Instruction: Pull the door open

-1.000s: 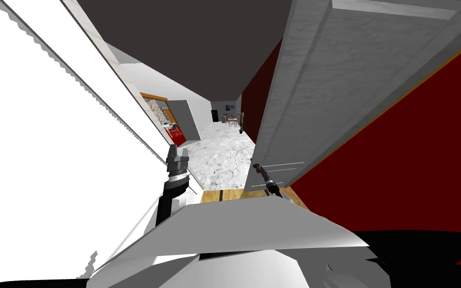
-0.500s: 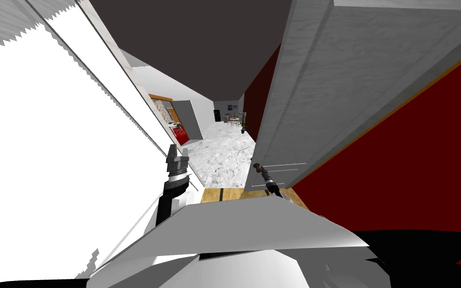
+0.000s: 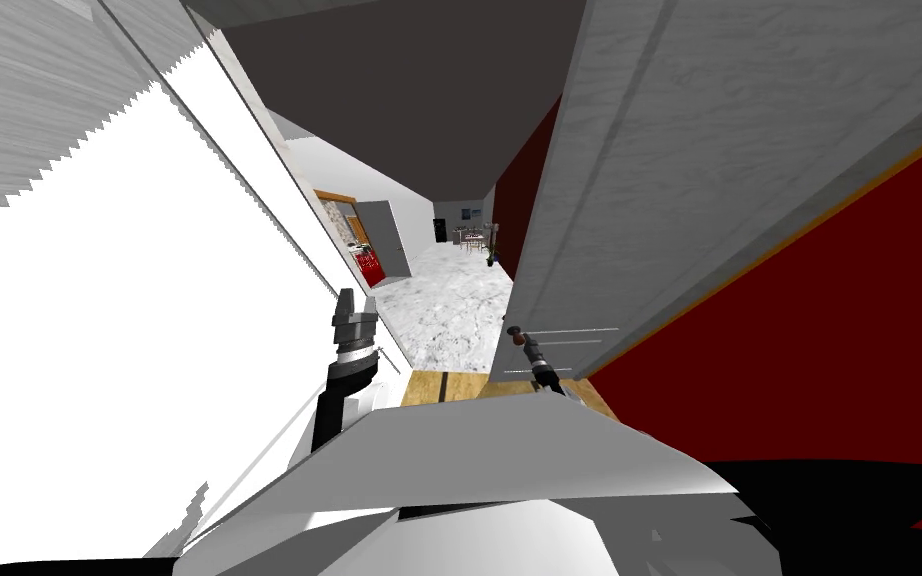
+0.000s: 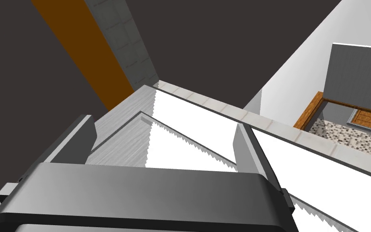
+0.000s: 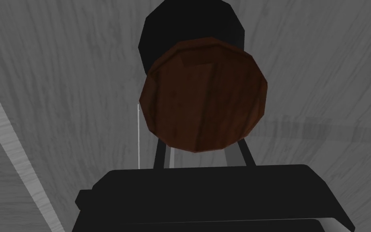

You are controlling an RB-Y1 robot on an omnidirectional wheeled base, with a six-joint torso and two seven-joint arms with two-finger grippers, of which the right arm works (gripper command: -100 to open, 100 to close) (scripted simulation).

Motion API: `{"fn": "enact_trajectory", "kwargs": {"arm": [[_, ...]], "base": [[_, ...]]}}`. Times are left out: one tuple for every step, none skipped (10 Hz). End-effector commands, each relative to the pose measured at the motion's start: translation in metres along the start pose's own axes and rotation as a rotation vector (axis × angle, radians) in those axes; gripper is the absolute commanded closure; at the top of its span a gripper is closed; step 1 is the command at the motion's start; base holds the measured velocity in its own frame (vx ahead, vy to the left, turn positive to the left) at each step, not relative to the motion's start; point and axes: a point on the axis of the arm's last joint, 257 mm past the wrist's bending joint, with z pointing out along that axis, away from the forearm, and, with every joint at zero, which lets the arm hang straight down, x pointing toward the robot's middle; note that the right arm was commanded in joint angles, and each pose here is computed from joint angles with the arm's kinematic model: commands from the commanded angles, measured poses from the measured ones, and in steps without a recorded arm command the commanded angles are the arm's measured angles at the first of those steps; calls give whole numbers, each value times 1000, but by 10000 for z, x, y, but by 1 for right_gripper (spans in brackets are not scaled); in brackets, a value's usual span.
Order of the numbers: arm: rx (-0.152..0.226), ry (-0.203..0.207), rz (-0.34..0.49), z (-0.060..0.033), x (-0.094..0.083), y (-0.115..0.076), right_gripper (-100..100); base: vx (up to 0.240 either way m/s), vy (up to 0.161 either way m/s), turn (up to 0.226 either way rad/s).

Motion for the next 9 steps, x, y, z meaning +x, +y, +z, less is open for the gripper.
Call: {"fn": "enact_trajectory", "kwargs": {"arm": [[0, 14, 76, 37, 183, -4, 100], [0, 14, 80, 37, 183, -4, 100], [0, 14, 80, 37, 183, -4, 100], [2, 1, 131, 45, 157, -8, 100], [3, -11, 166, 52, 131, -13, 100], [3, -11, 181, 52, 131, -13, 100], [3, -23, 221, 59, 105, -19, 100], [3, -23, 232, 59, 105, -19, 100], [3, -36, 280, 65, 80, -24, 100]], "base": [[-55, -26, 95], [-40, -16, 68], [-12, -12, 14], [-33, -22, 86], [-84, -52, 178], [-68, -43, 83], [-61, -22, 83], [-45, -17, 61], [-61, -27, 101]]}}
